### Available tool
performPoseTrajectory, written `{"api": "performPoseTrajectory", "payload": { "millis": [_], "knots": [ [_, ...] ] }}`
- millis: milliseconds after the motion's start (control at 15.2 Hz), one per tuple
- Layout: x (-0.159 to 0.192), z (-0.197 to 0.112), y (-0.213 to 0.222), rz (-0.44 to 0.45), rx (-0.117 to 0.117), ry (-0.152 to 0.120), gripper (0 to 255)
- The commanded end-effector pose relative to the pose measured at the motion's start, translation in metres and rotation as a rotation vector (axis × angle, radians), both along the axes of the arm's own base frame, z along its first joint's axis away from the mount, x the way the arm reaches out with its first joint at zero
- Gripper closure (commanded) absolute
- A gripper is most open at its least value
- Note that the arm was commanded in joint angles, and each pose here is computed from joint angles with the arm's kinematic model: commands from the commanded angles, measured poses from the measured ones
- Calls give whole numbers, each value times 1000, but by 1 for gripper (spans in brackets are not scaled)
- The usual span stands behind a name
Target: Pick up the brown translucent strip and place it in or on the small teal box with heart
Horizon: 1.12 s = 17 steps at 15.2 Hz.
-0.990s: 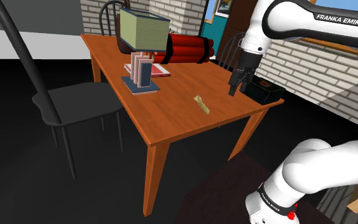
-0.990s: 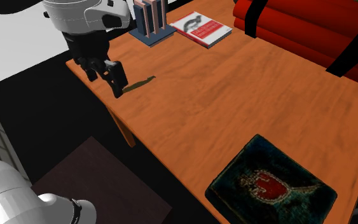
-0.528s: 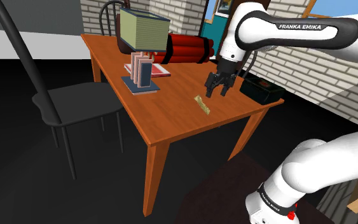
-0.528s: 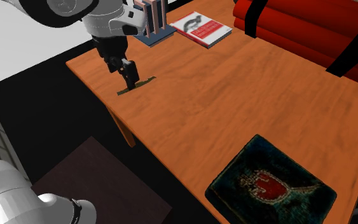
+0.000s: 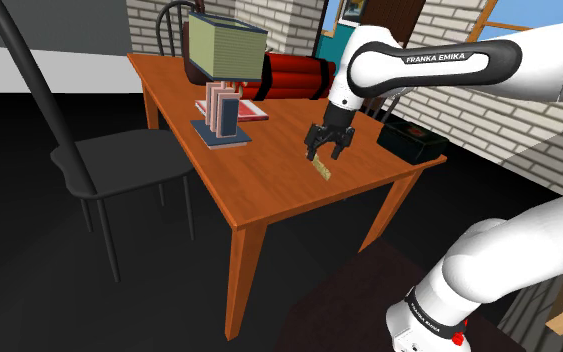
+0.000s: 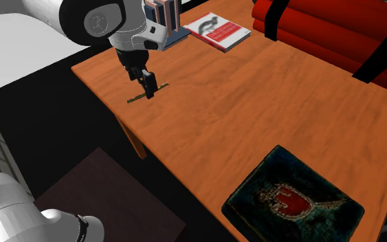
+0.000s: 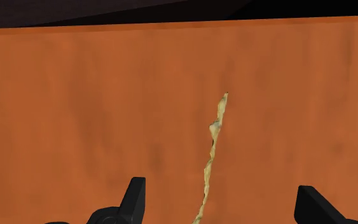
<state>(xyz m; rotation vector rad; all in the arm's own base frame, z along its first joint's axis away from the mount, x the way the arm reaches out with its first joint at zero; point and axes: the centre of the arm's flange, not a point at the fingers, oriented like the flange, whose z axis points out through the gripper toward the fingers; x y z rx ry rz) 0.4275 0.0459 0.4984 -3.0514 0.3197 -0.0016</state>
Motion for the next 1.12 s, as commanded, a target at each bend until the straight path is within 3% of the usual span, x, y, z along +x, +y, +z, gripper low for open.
{"api": "performPoseTrajectory", "payload": {
  "millis": [0, 528, 594, 1056],
  "knots": [
    [0, -11, 2, -1, 0, -1, 0],
    [0, -14, 2, -1, 0, 0, 0],
    [0, -14, 2, -1, 0, 0, 255],
    [0, -14, 2, -1, 0, -1, 255]
  ]
}}
